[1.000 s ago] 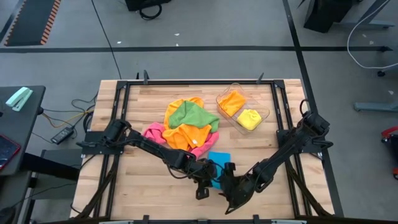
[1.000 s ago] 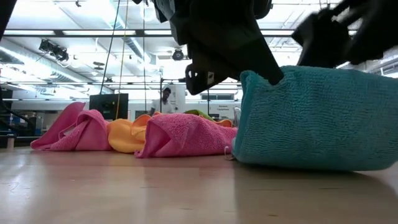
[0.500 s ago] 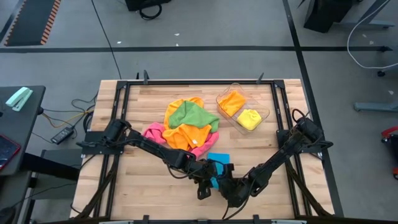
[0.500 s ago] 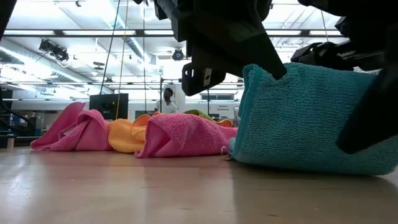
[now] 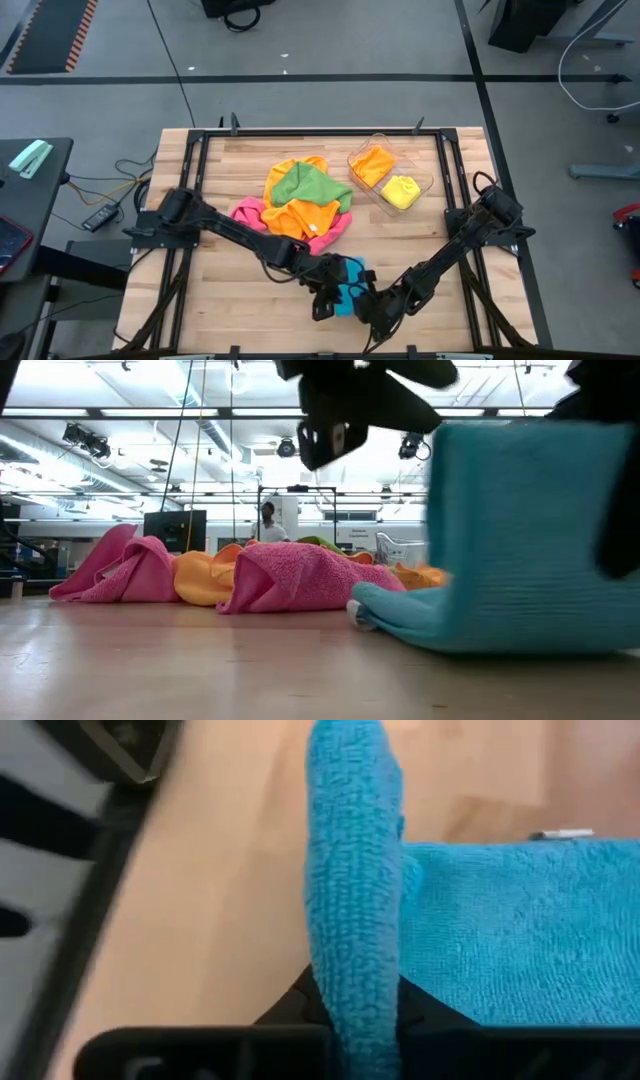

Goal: Fold microfiber towels
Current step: Fold the blue towel

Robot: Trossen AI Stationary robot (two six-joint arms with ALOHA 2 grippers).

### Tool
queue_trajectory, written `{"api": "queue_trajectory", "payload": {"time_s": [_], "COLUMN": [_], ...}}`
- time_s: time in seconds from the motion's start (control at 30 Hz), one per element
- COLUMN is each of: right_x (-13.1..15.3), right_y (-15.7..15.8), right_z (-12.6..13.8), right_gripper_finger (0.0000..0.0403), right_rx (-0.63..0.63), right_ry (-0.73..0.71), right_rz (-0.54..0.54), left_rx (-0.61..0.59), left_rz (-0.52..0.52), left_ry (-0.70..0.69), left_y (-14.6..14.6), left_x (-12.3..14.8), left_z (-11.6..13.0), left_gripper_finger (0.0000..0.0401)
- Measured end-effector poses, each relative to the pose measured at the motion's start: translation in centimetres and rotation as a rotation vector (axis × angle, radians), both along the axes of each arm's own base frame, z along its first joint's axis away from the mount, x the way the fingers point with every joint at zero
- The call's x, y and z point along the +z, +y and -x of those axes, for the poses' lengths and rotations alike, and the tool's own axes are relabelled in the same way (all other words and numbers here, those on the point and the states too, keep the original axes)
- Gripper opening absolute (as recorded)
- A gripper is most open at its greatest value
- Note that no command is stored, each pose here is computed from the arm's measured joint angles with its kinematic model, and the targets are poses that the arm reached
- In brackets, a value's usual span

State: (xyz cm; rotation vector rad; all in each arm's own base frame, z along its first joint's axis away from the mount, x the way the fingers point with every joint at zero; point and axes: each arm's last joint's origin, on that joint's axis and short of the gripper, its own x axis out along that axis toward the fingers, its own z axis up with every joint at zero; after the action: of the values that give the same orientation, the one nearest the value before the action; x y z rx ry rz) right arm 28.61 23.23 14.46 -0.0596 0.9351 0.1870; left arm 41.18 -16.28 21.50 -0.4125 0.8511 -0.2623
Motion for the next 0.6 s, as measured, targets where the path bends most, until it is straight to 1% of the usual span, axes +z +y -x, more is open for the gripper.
{"api": "queue_trajectory", "payload": {"time_s": [0.07, 0.17, 0.3, 0.37, 0.43, 0.47, 0.53, 0.6], "right_x": [0.2, 0.8, 1.5, 1.6, 1.6, 1.6, 1.6, 1.5], "right_y": [0.3, 0.6, 1.0, 1.1, 0.9, 0.8, 0.4, -0.2], "right_z": [0.2, 0.6, 0.9, 1.0, 0.8, 0.7, 0.4, 0.0], "right_gripper_finger": [0.0021, 0.0019, 0.0018, 0.0018, 0.0018, 0.0018, 0.0018, 0.0017], "right_rx": [0.036, 0.095, 0.162, 0.186, 0.194, 0.202, 0.210, 0.206], "right_ry": [0.026, 0.068, 0.118, 0.141, 0.144, 0.148, 0.159, 0.173], "right_rz": [-0.043, -0.122, -0.236, -0.261, -0.274, -0.280, -0.291, -0.299], "left_rx": [-0.002, 0.026, 0.047, 0.050, 0.028, 0.013, 0.007, 0.011], "left_rz": [-0.021, -0.075, -0.155, -0.195, -0.225, -0.230, -0.205, -0.183], "left_ry": [-0.002, 0.014, -0.029, -0.074, -0.104, -0.118, -0.165, -0.162], "left_y": [0.1, -0.2, -1.9, -2.8, -3.6, -4.0, -4.3, -4.2], "left_x": [0.4, 0.6, 0.6, 0.7, 0.6, 0.4, -0.4, -1.6], "left_z": [0.3, 0.9, 1.6, 1.8, 2.0, 2.1, 2.1, 2.4], "left_gripper_finger": [0.0123, 0.0125, 0.0103, 0.0090, 0.0076, 0.0068, 0.0054, 0.0038]}}
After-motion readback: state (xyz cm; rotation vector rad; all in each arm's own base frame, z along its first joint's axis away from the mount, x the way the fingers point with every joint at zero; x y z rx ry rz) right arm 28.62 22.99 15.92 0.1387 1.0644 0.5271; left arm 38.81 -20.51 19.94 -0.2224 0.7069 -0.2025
